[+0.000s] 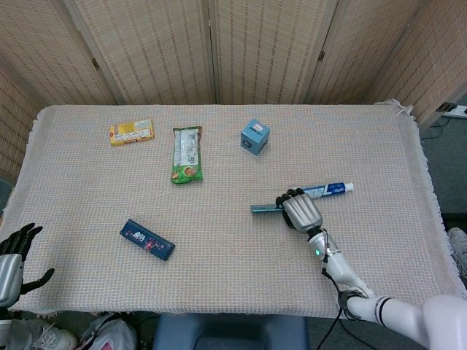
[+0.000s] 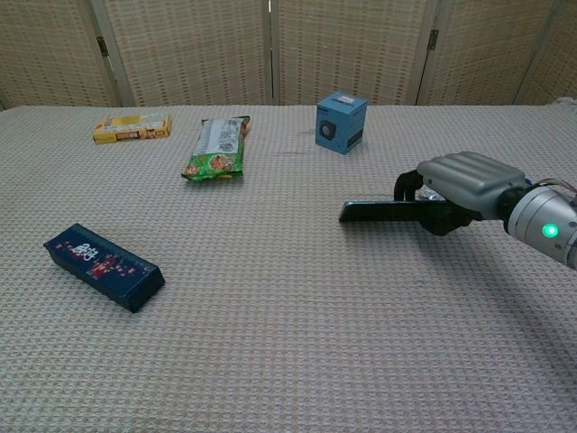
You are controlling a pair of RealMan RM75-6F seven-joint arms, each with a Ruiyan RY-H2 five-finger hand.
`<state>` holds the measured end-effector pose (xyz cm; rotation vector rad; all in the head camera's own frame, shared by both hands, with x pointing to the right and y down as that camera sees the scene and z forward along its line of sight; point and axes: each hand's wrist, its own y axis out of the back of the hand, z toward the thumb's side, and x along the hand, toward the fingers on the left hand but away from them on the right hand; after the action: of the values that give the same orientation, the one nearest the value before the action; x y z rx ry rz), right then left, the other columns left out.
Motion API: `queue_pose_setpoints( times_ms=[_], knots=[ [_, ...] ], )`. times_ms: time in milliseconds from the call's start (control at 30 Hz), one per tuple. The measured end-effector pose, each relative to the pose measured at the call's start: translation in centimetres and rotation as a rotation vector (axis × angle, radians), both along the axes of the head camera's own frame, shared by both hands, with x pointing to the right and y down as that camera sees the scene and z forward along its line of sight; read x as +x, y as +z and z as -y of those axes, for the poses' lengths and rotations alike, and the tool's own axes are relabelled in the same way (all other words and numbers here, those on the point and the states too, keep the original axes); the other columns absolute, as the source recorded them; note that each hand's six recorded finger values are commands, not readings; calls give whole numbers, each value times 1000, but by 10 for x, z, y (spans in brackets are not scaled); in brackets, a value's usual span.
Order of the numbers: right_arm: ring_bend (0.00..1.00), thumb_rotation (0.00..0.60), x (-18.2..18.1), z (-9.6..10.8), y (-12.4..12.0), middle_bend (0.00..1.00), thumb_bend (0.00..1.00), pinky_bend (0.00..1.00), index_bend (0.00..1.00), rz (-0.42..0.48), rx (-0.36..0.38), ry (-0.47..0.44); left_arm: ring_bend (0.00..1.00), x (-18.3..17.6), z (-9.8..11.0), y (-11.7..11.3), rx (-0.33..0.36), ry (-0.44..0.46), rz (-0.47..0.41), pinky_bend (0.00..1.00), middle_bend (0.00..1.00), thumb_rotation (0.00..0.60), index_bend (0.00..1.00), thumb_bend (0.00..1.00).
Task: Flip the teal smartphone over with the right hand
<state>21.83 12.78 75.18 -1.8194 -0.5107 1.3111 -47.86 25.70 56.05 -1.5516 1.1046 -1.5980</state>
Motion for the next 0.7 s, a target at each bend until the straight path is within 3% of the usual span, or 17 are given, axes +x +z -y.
queue_pose_setpoints(
  times_ms=[200, 500, 633, 700],
  knots=[
    [365, 600, -8, 1, -1, 483, 620, 388, 487, 47, -73, 33, 152, -2, 0, -2, 1, -4, 5, 229, 125, 600, 171, 212],
    [389, 600, -3, -9, -20, 491, 621, 426, 497, 119, -203, 79, 152, 2, 0, 0, -4, 6, -1, 229, 124, 600, 171, 212],
    [388, 600, 0, -8, -23, 450, 545, 426, 489, 118, -253, 95, 152, 4, 1, -1, 0, 10, -6, 229, 124, 600, 171, 212],
    [338, 600, -3, -5, -24, 363, 457, 402, 381, 115, -244, 86, 152, 4, 1, -1, 1, 10, -7, 229, 124, 600, 171, 212]
  ],
)
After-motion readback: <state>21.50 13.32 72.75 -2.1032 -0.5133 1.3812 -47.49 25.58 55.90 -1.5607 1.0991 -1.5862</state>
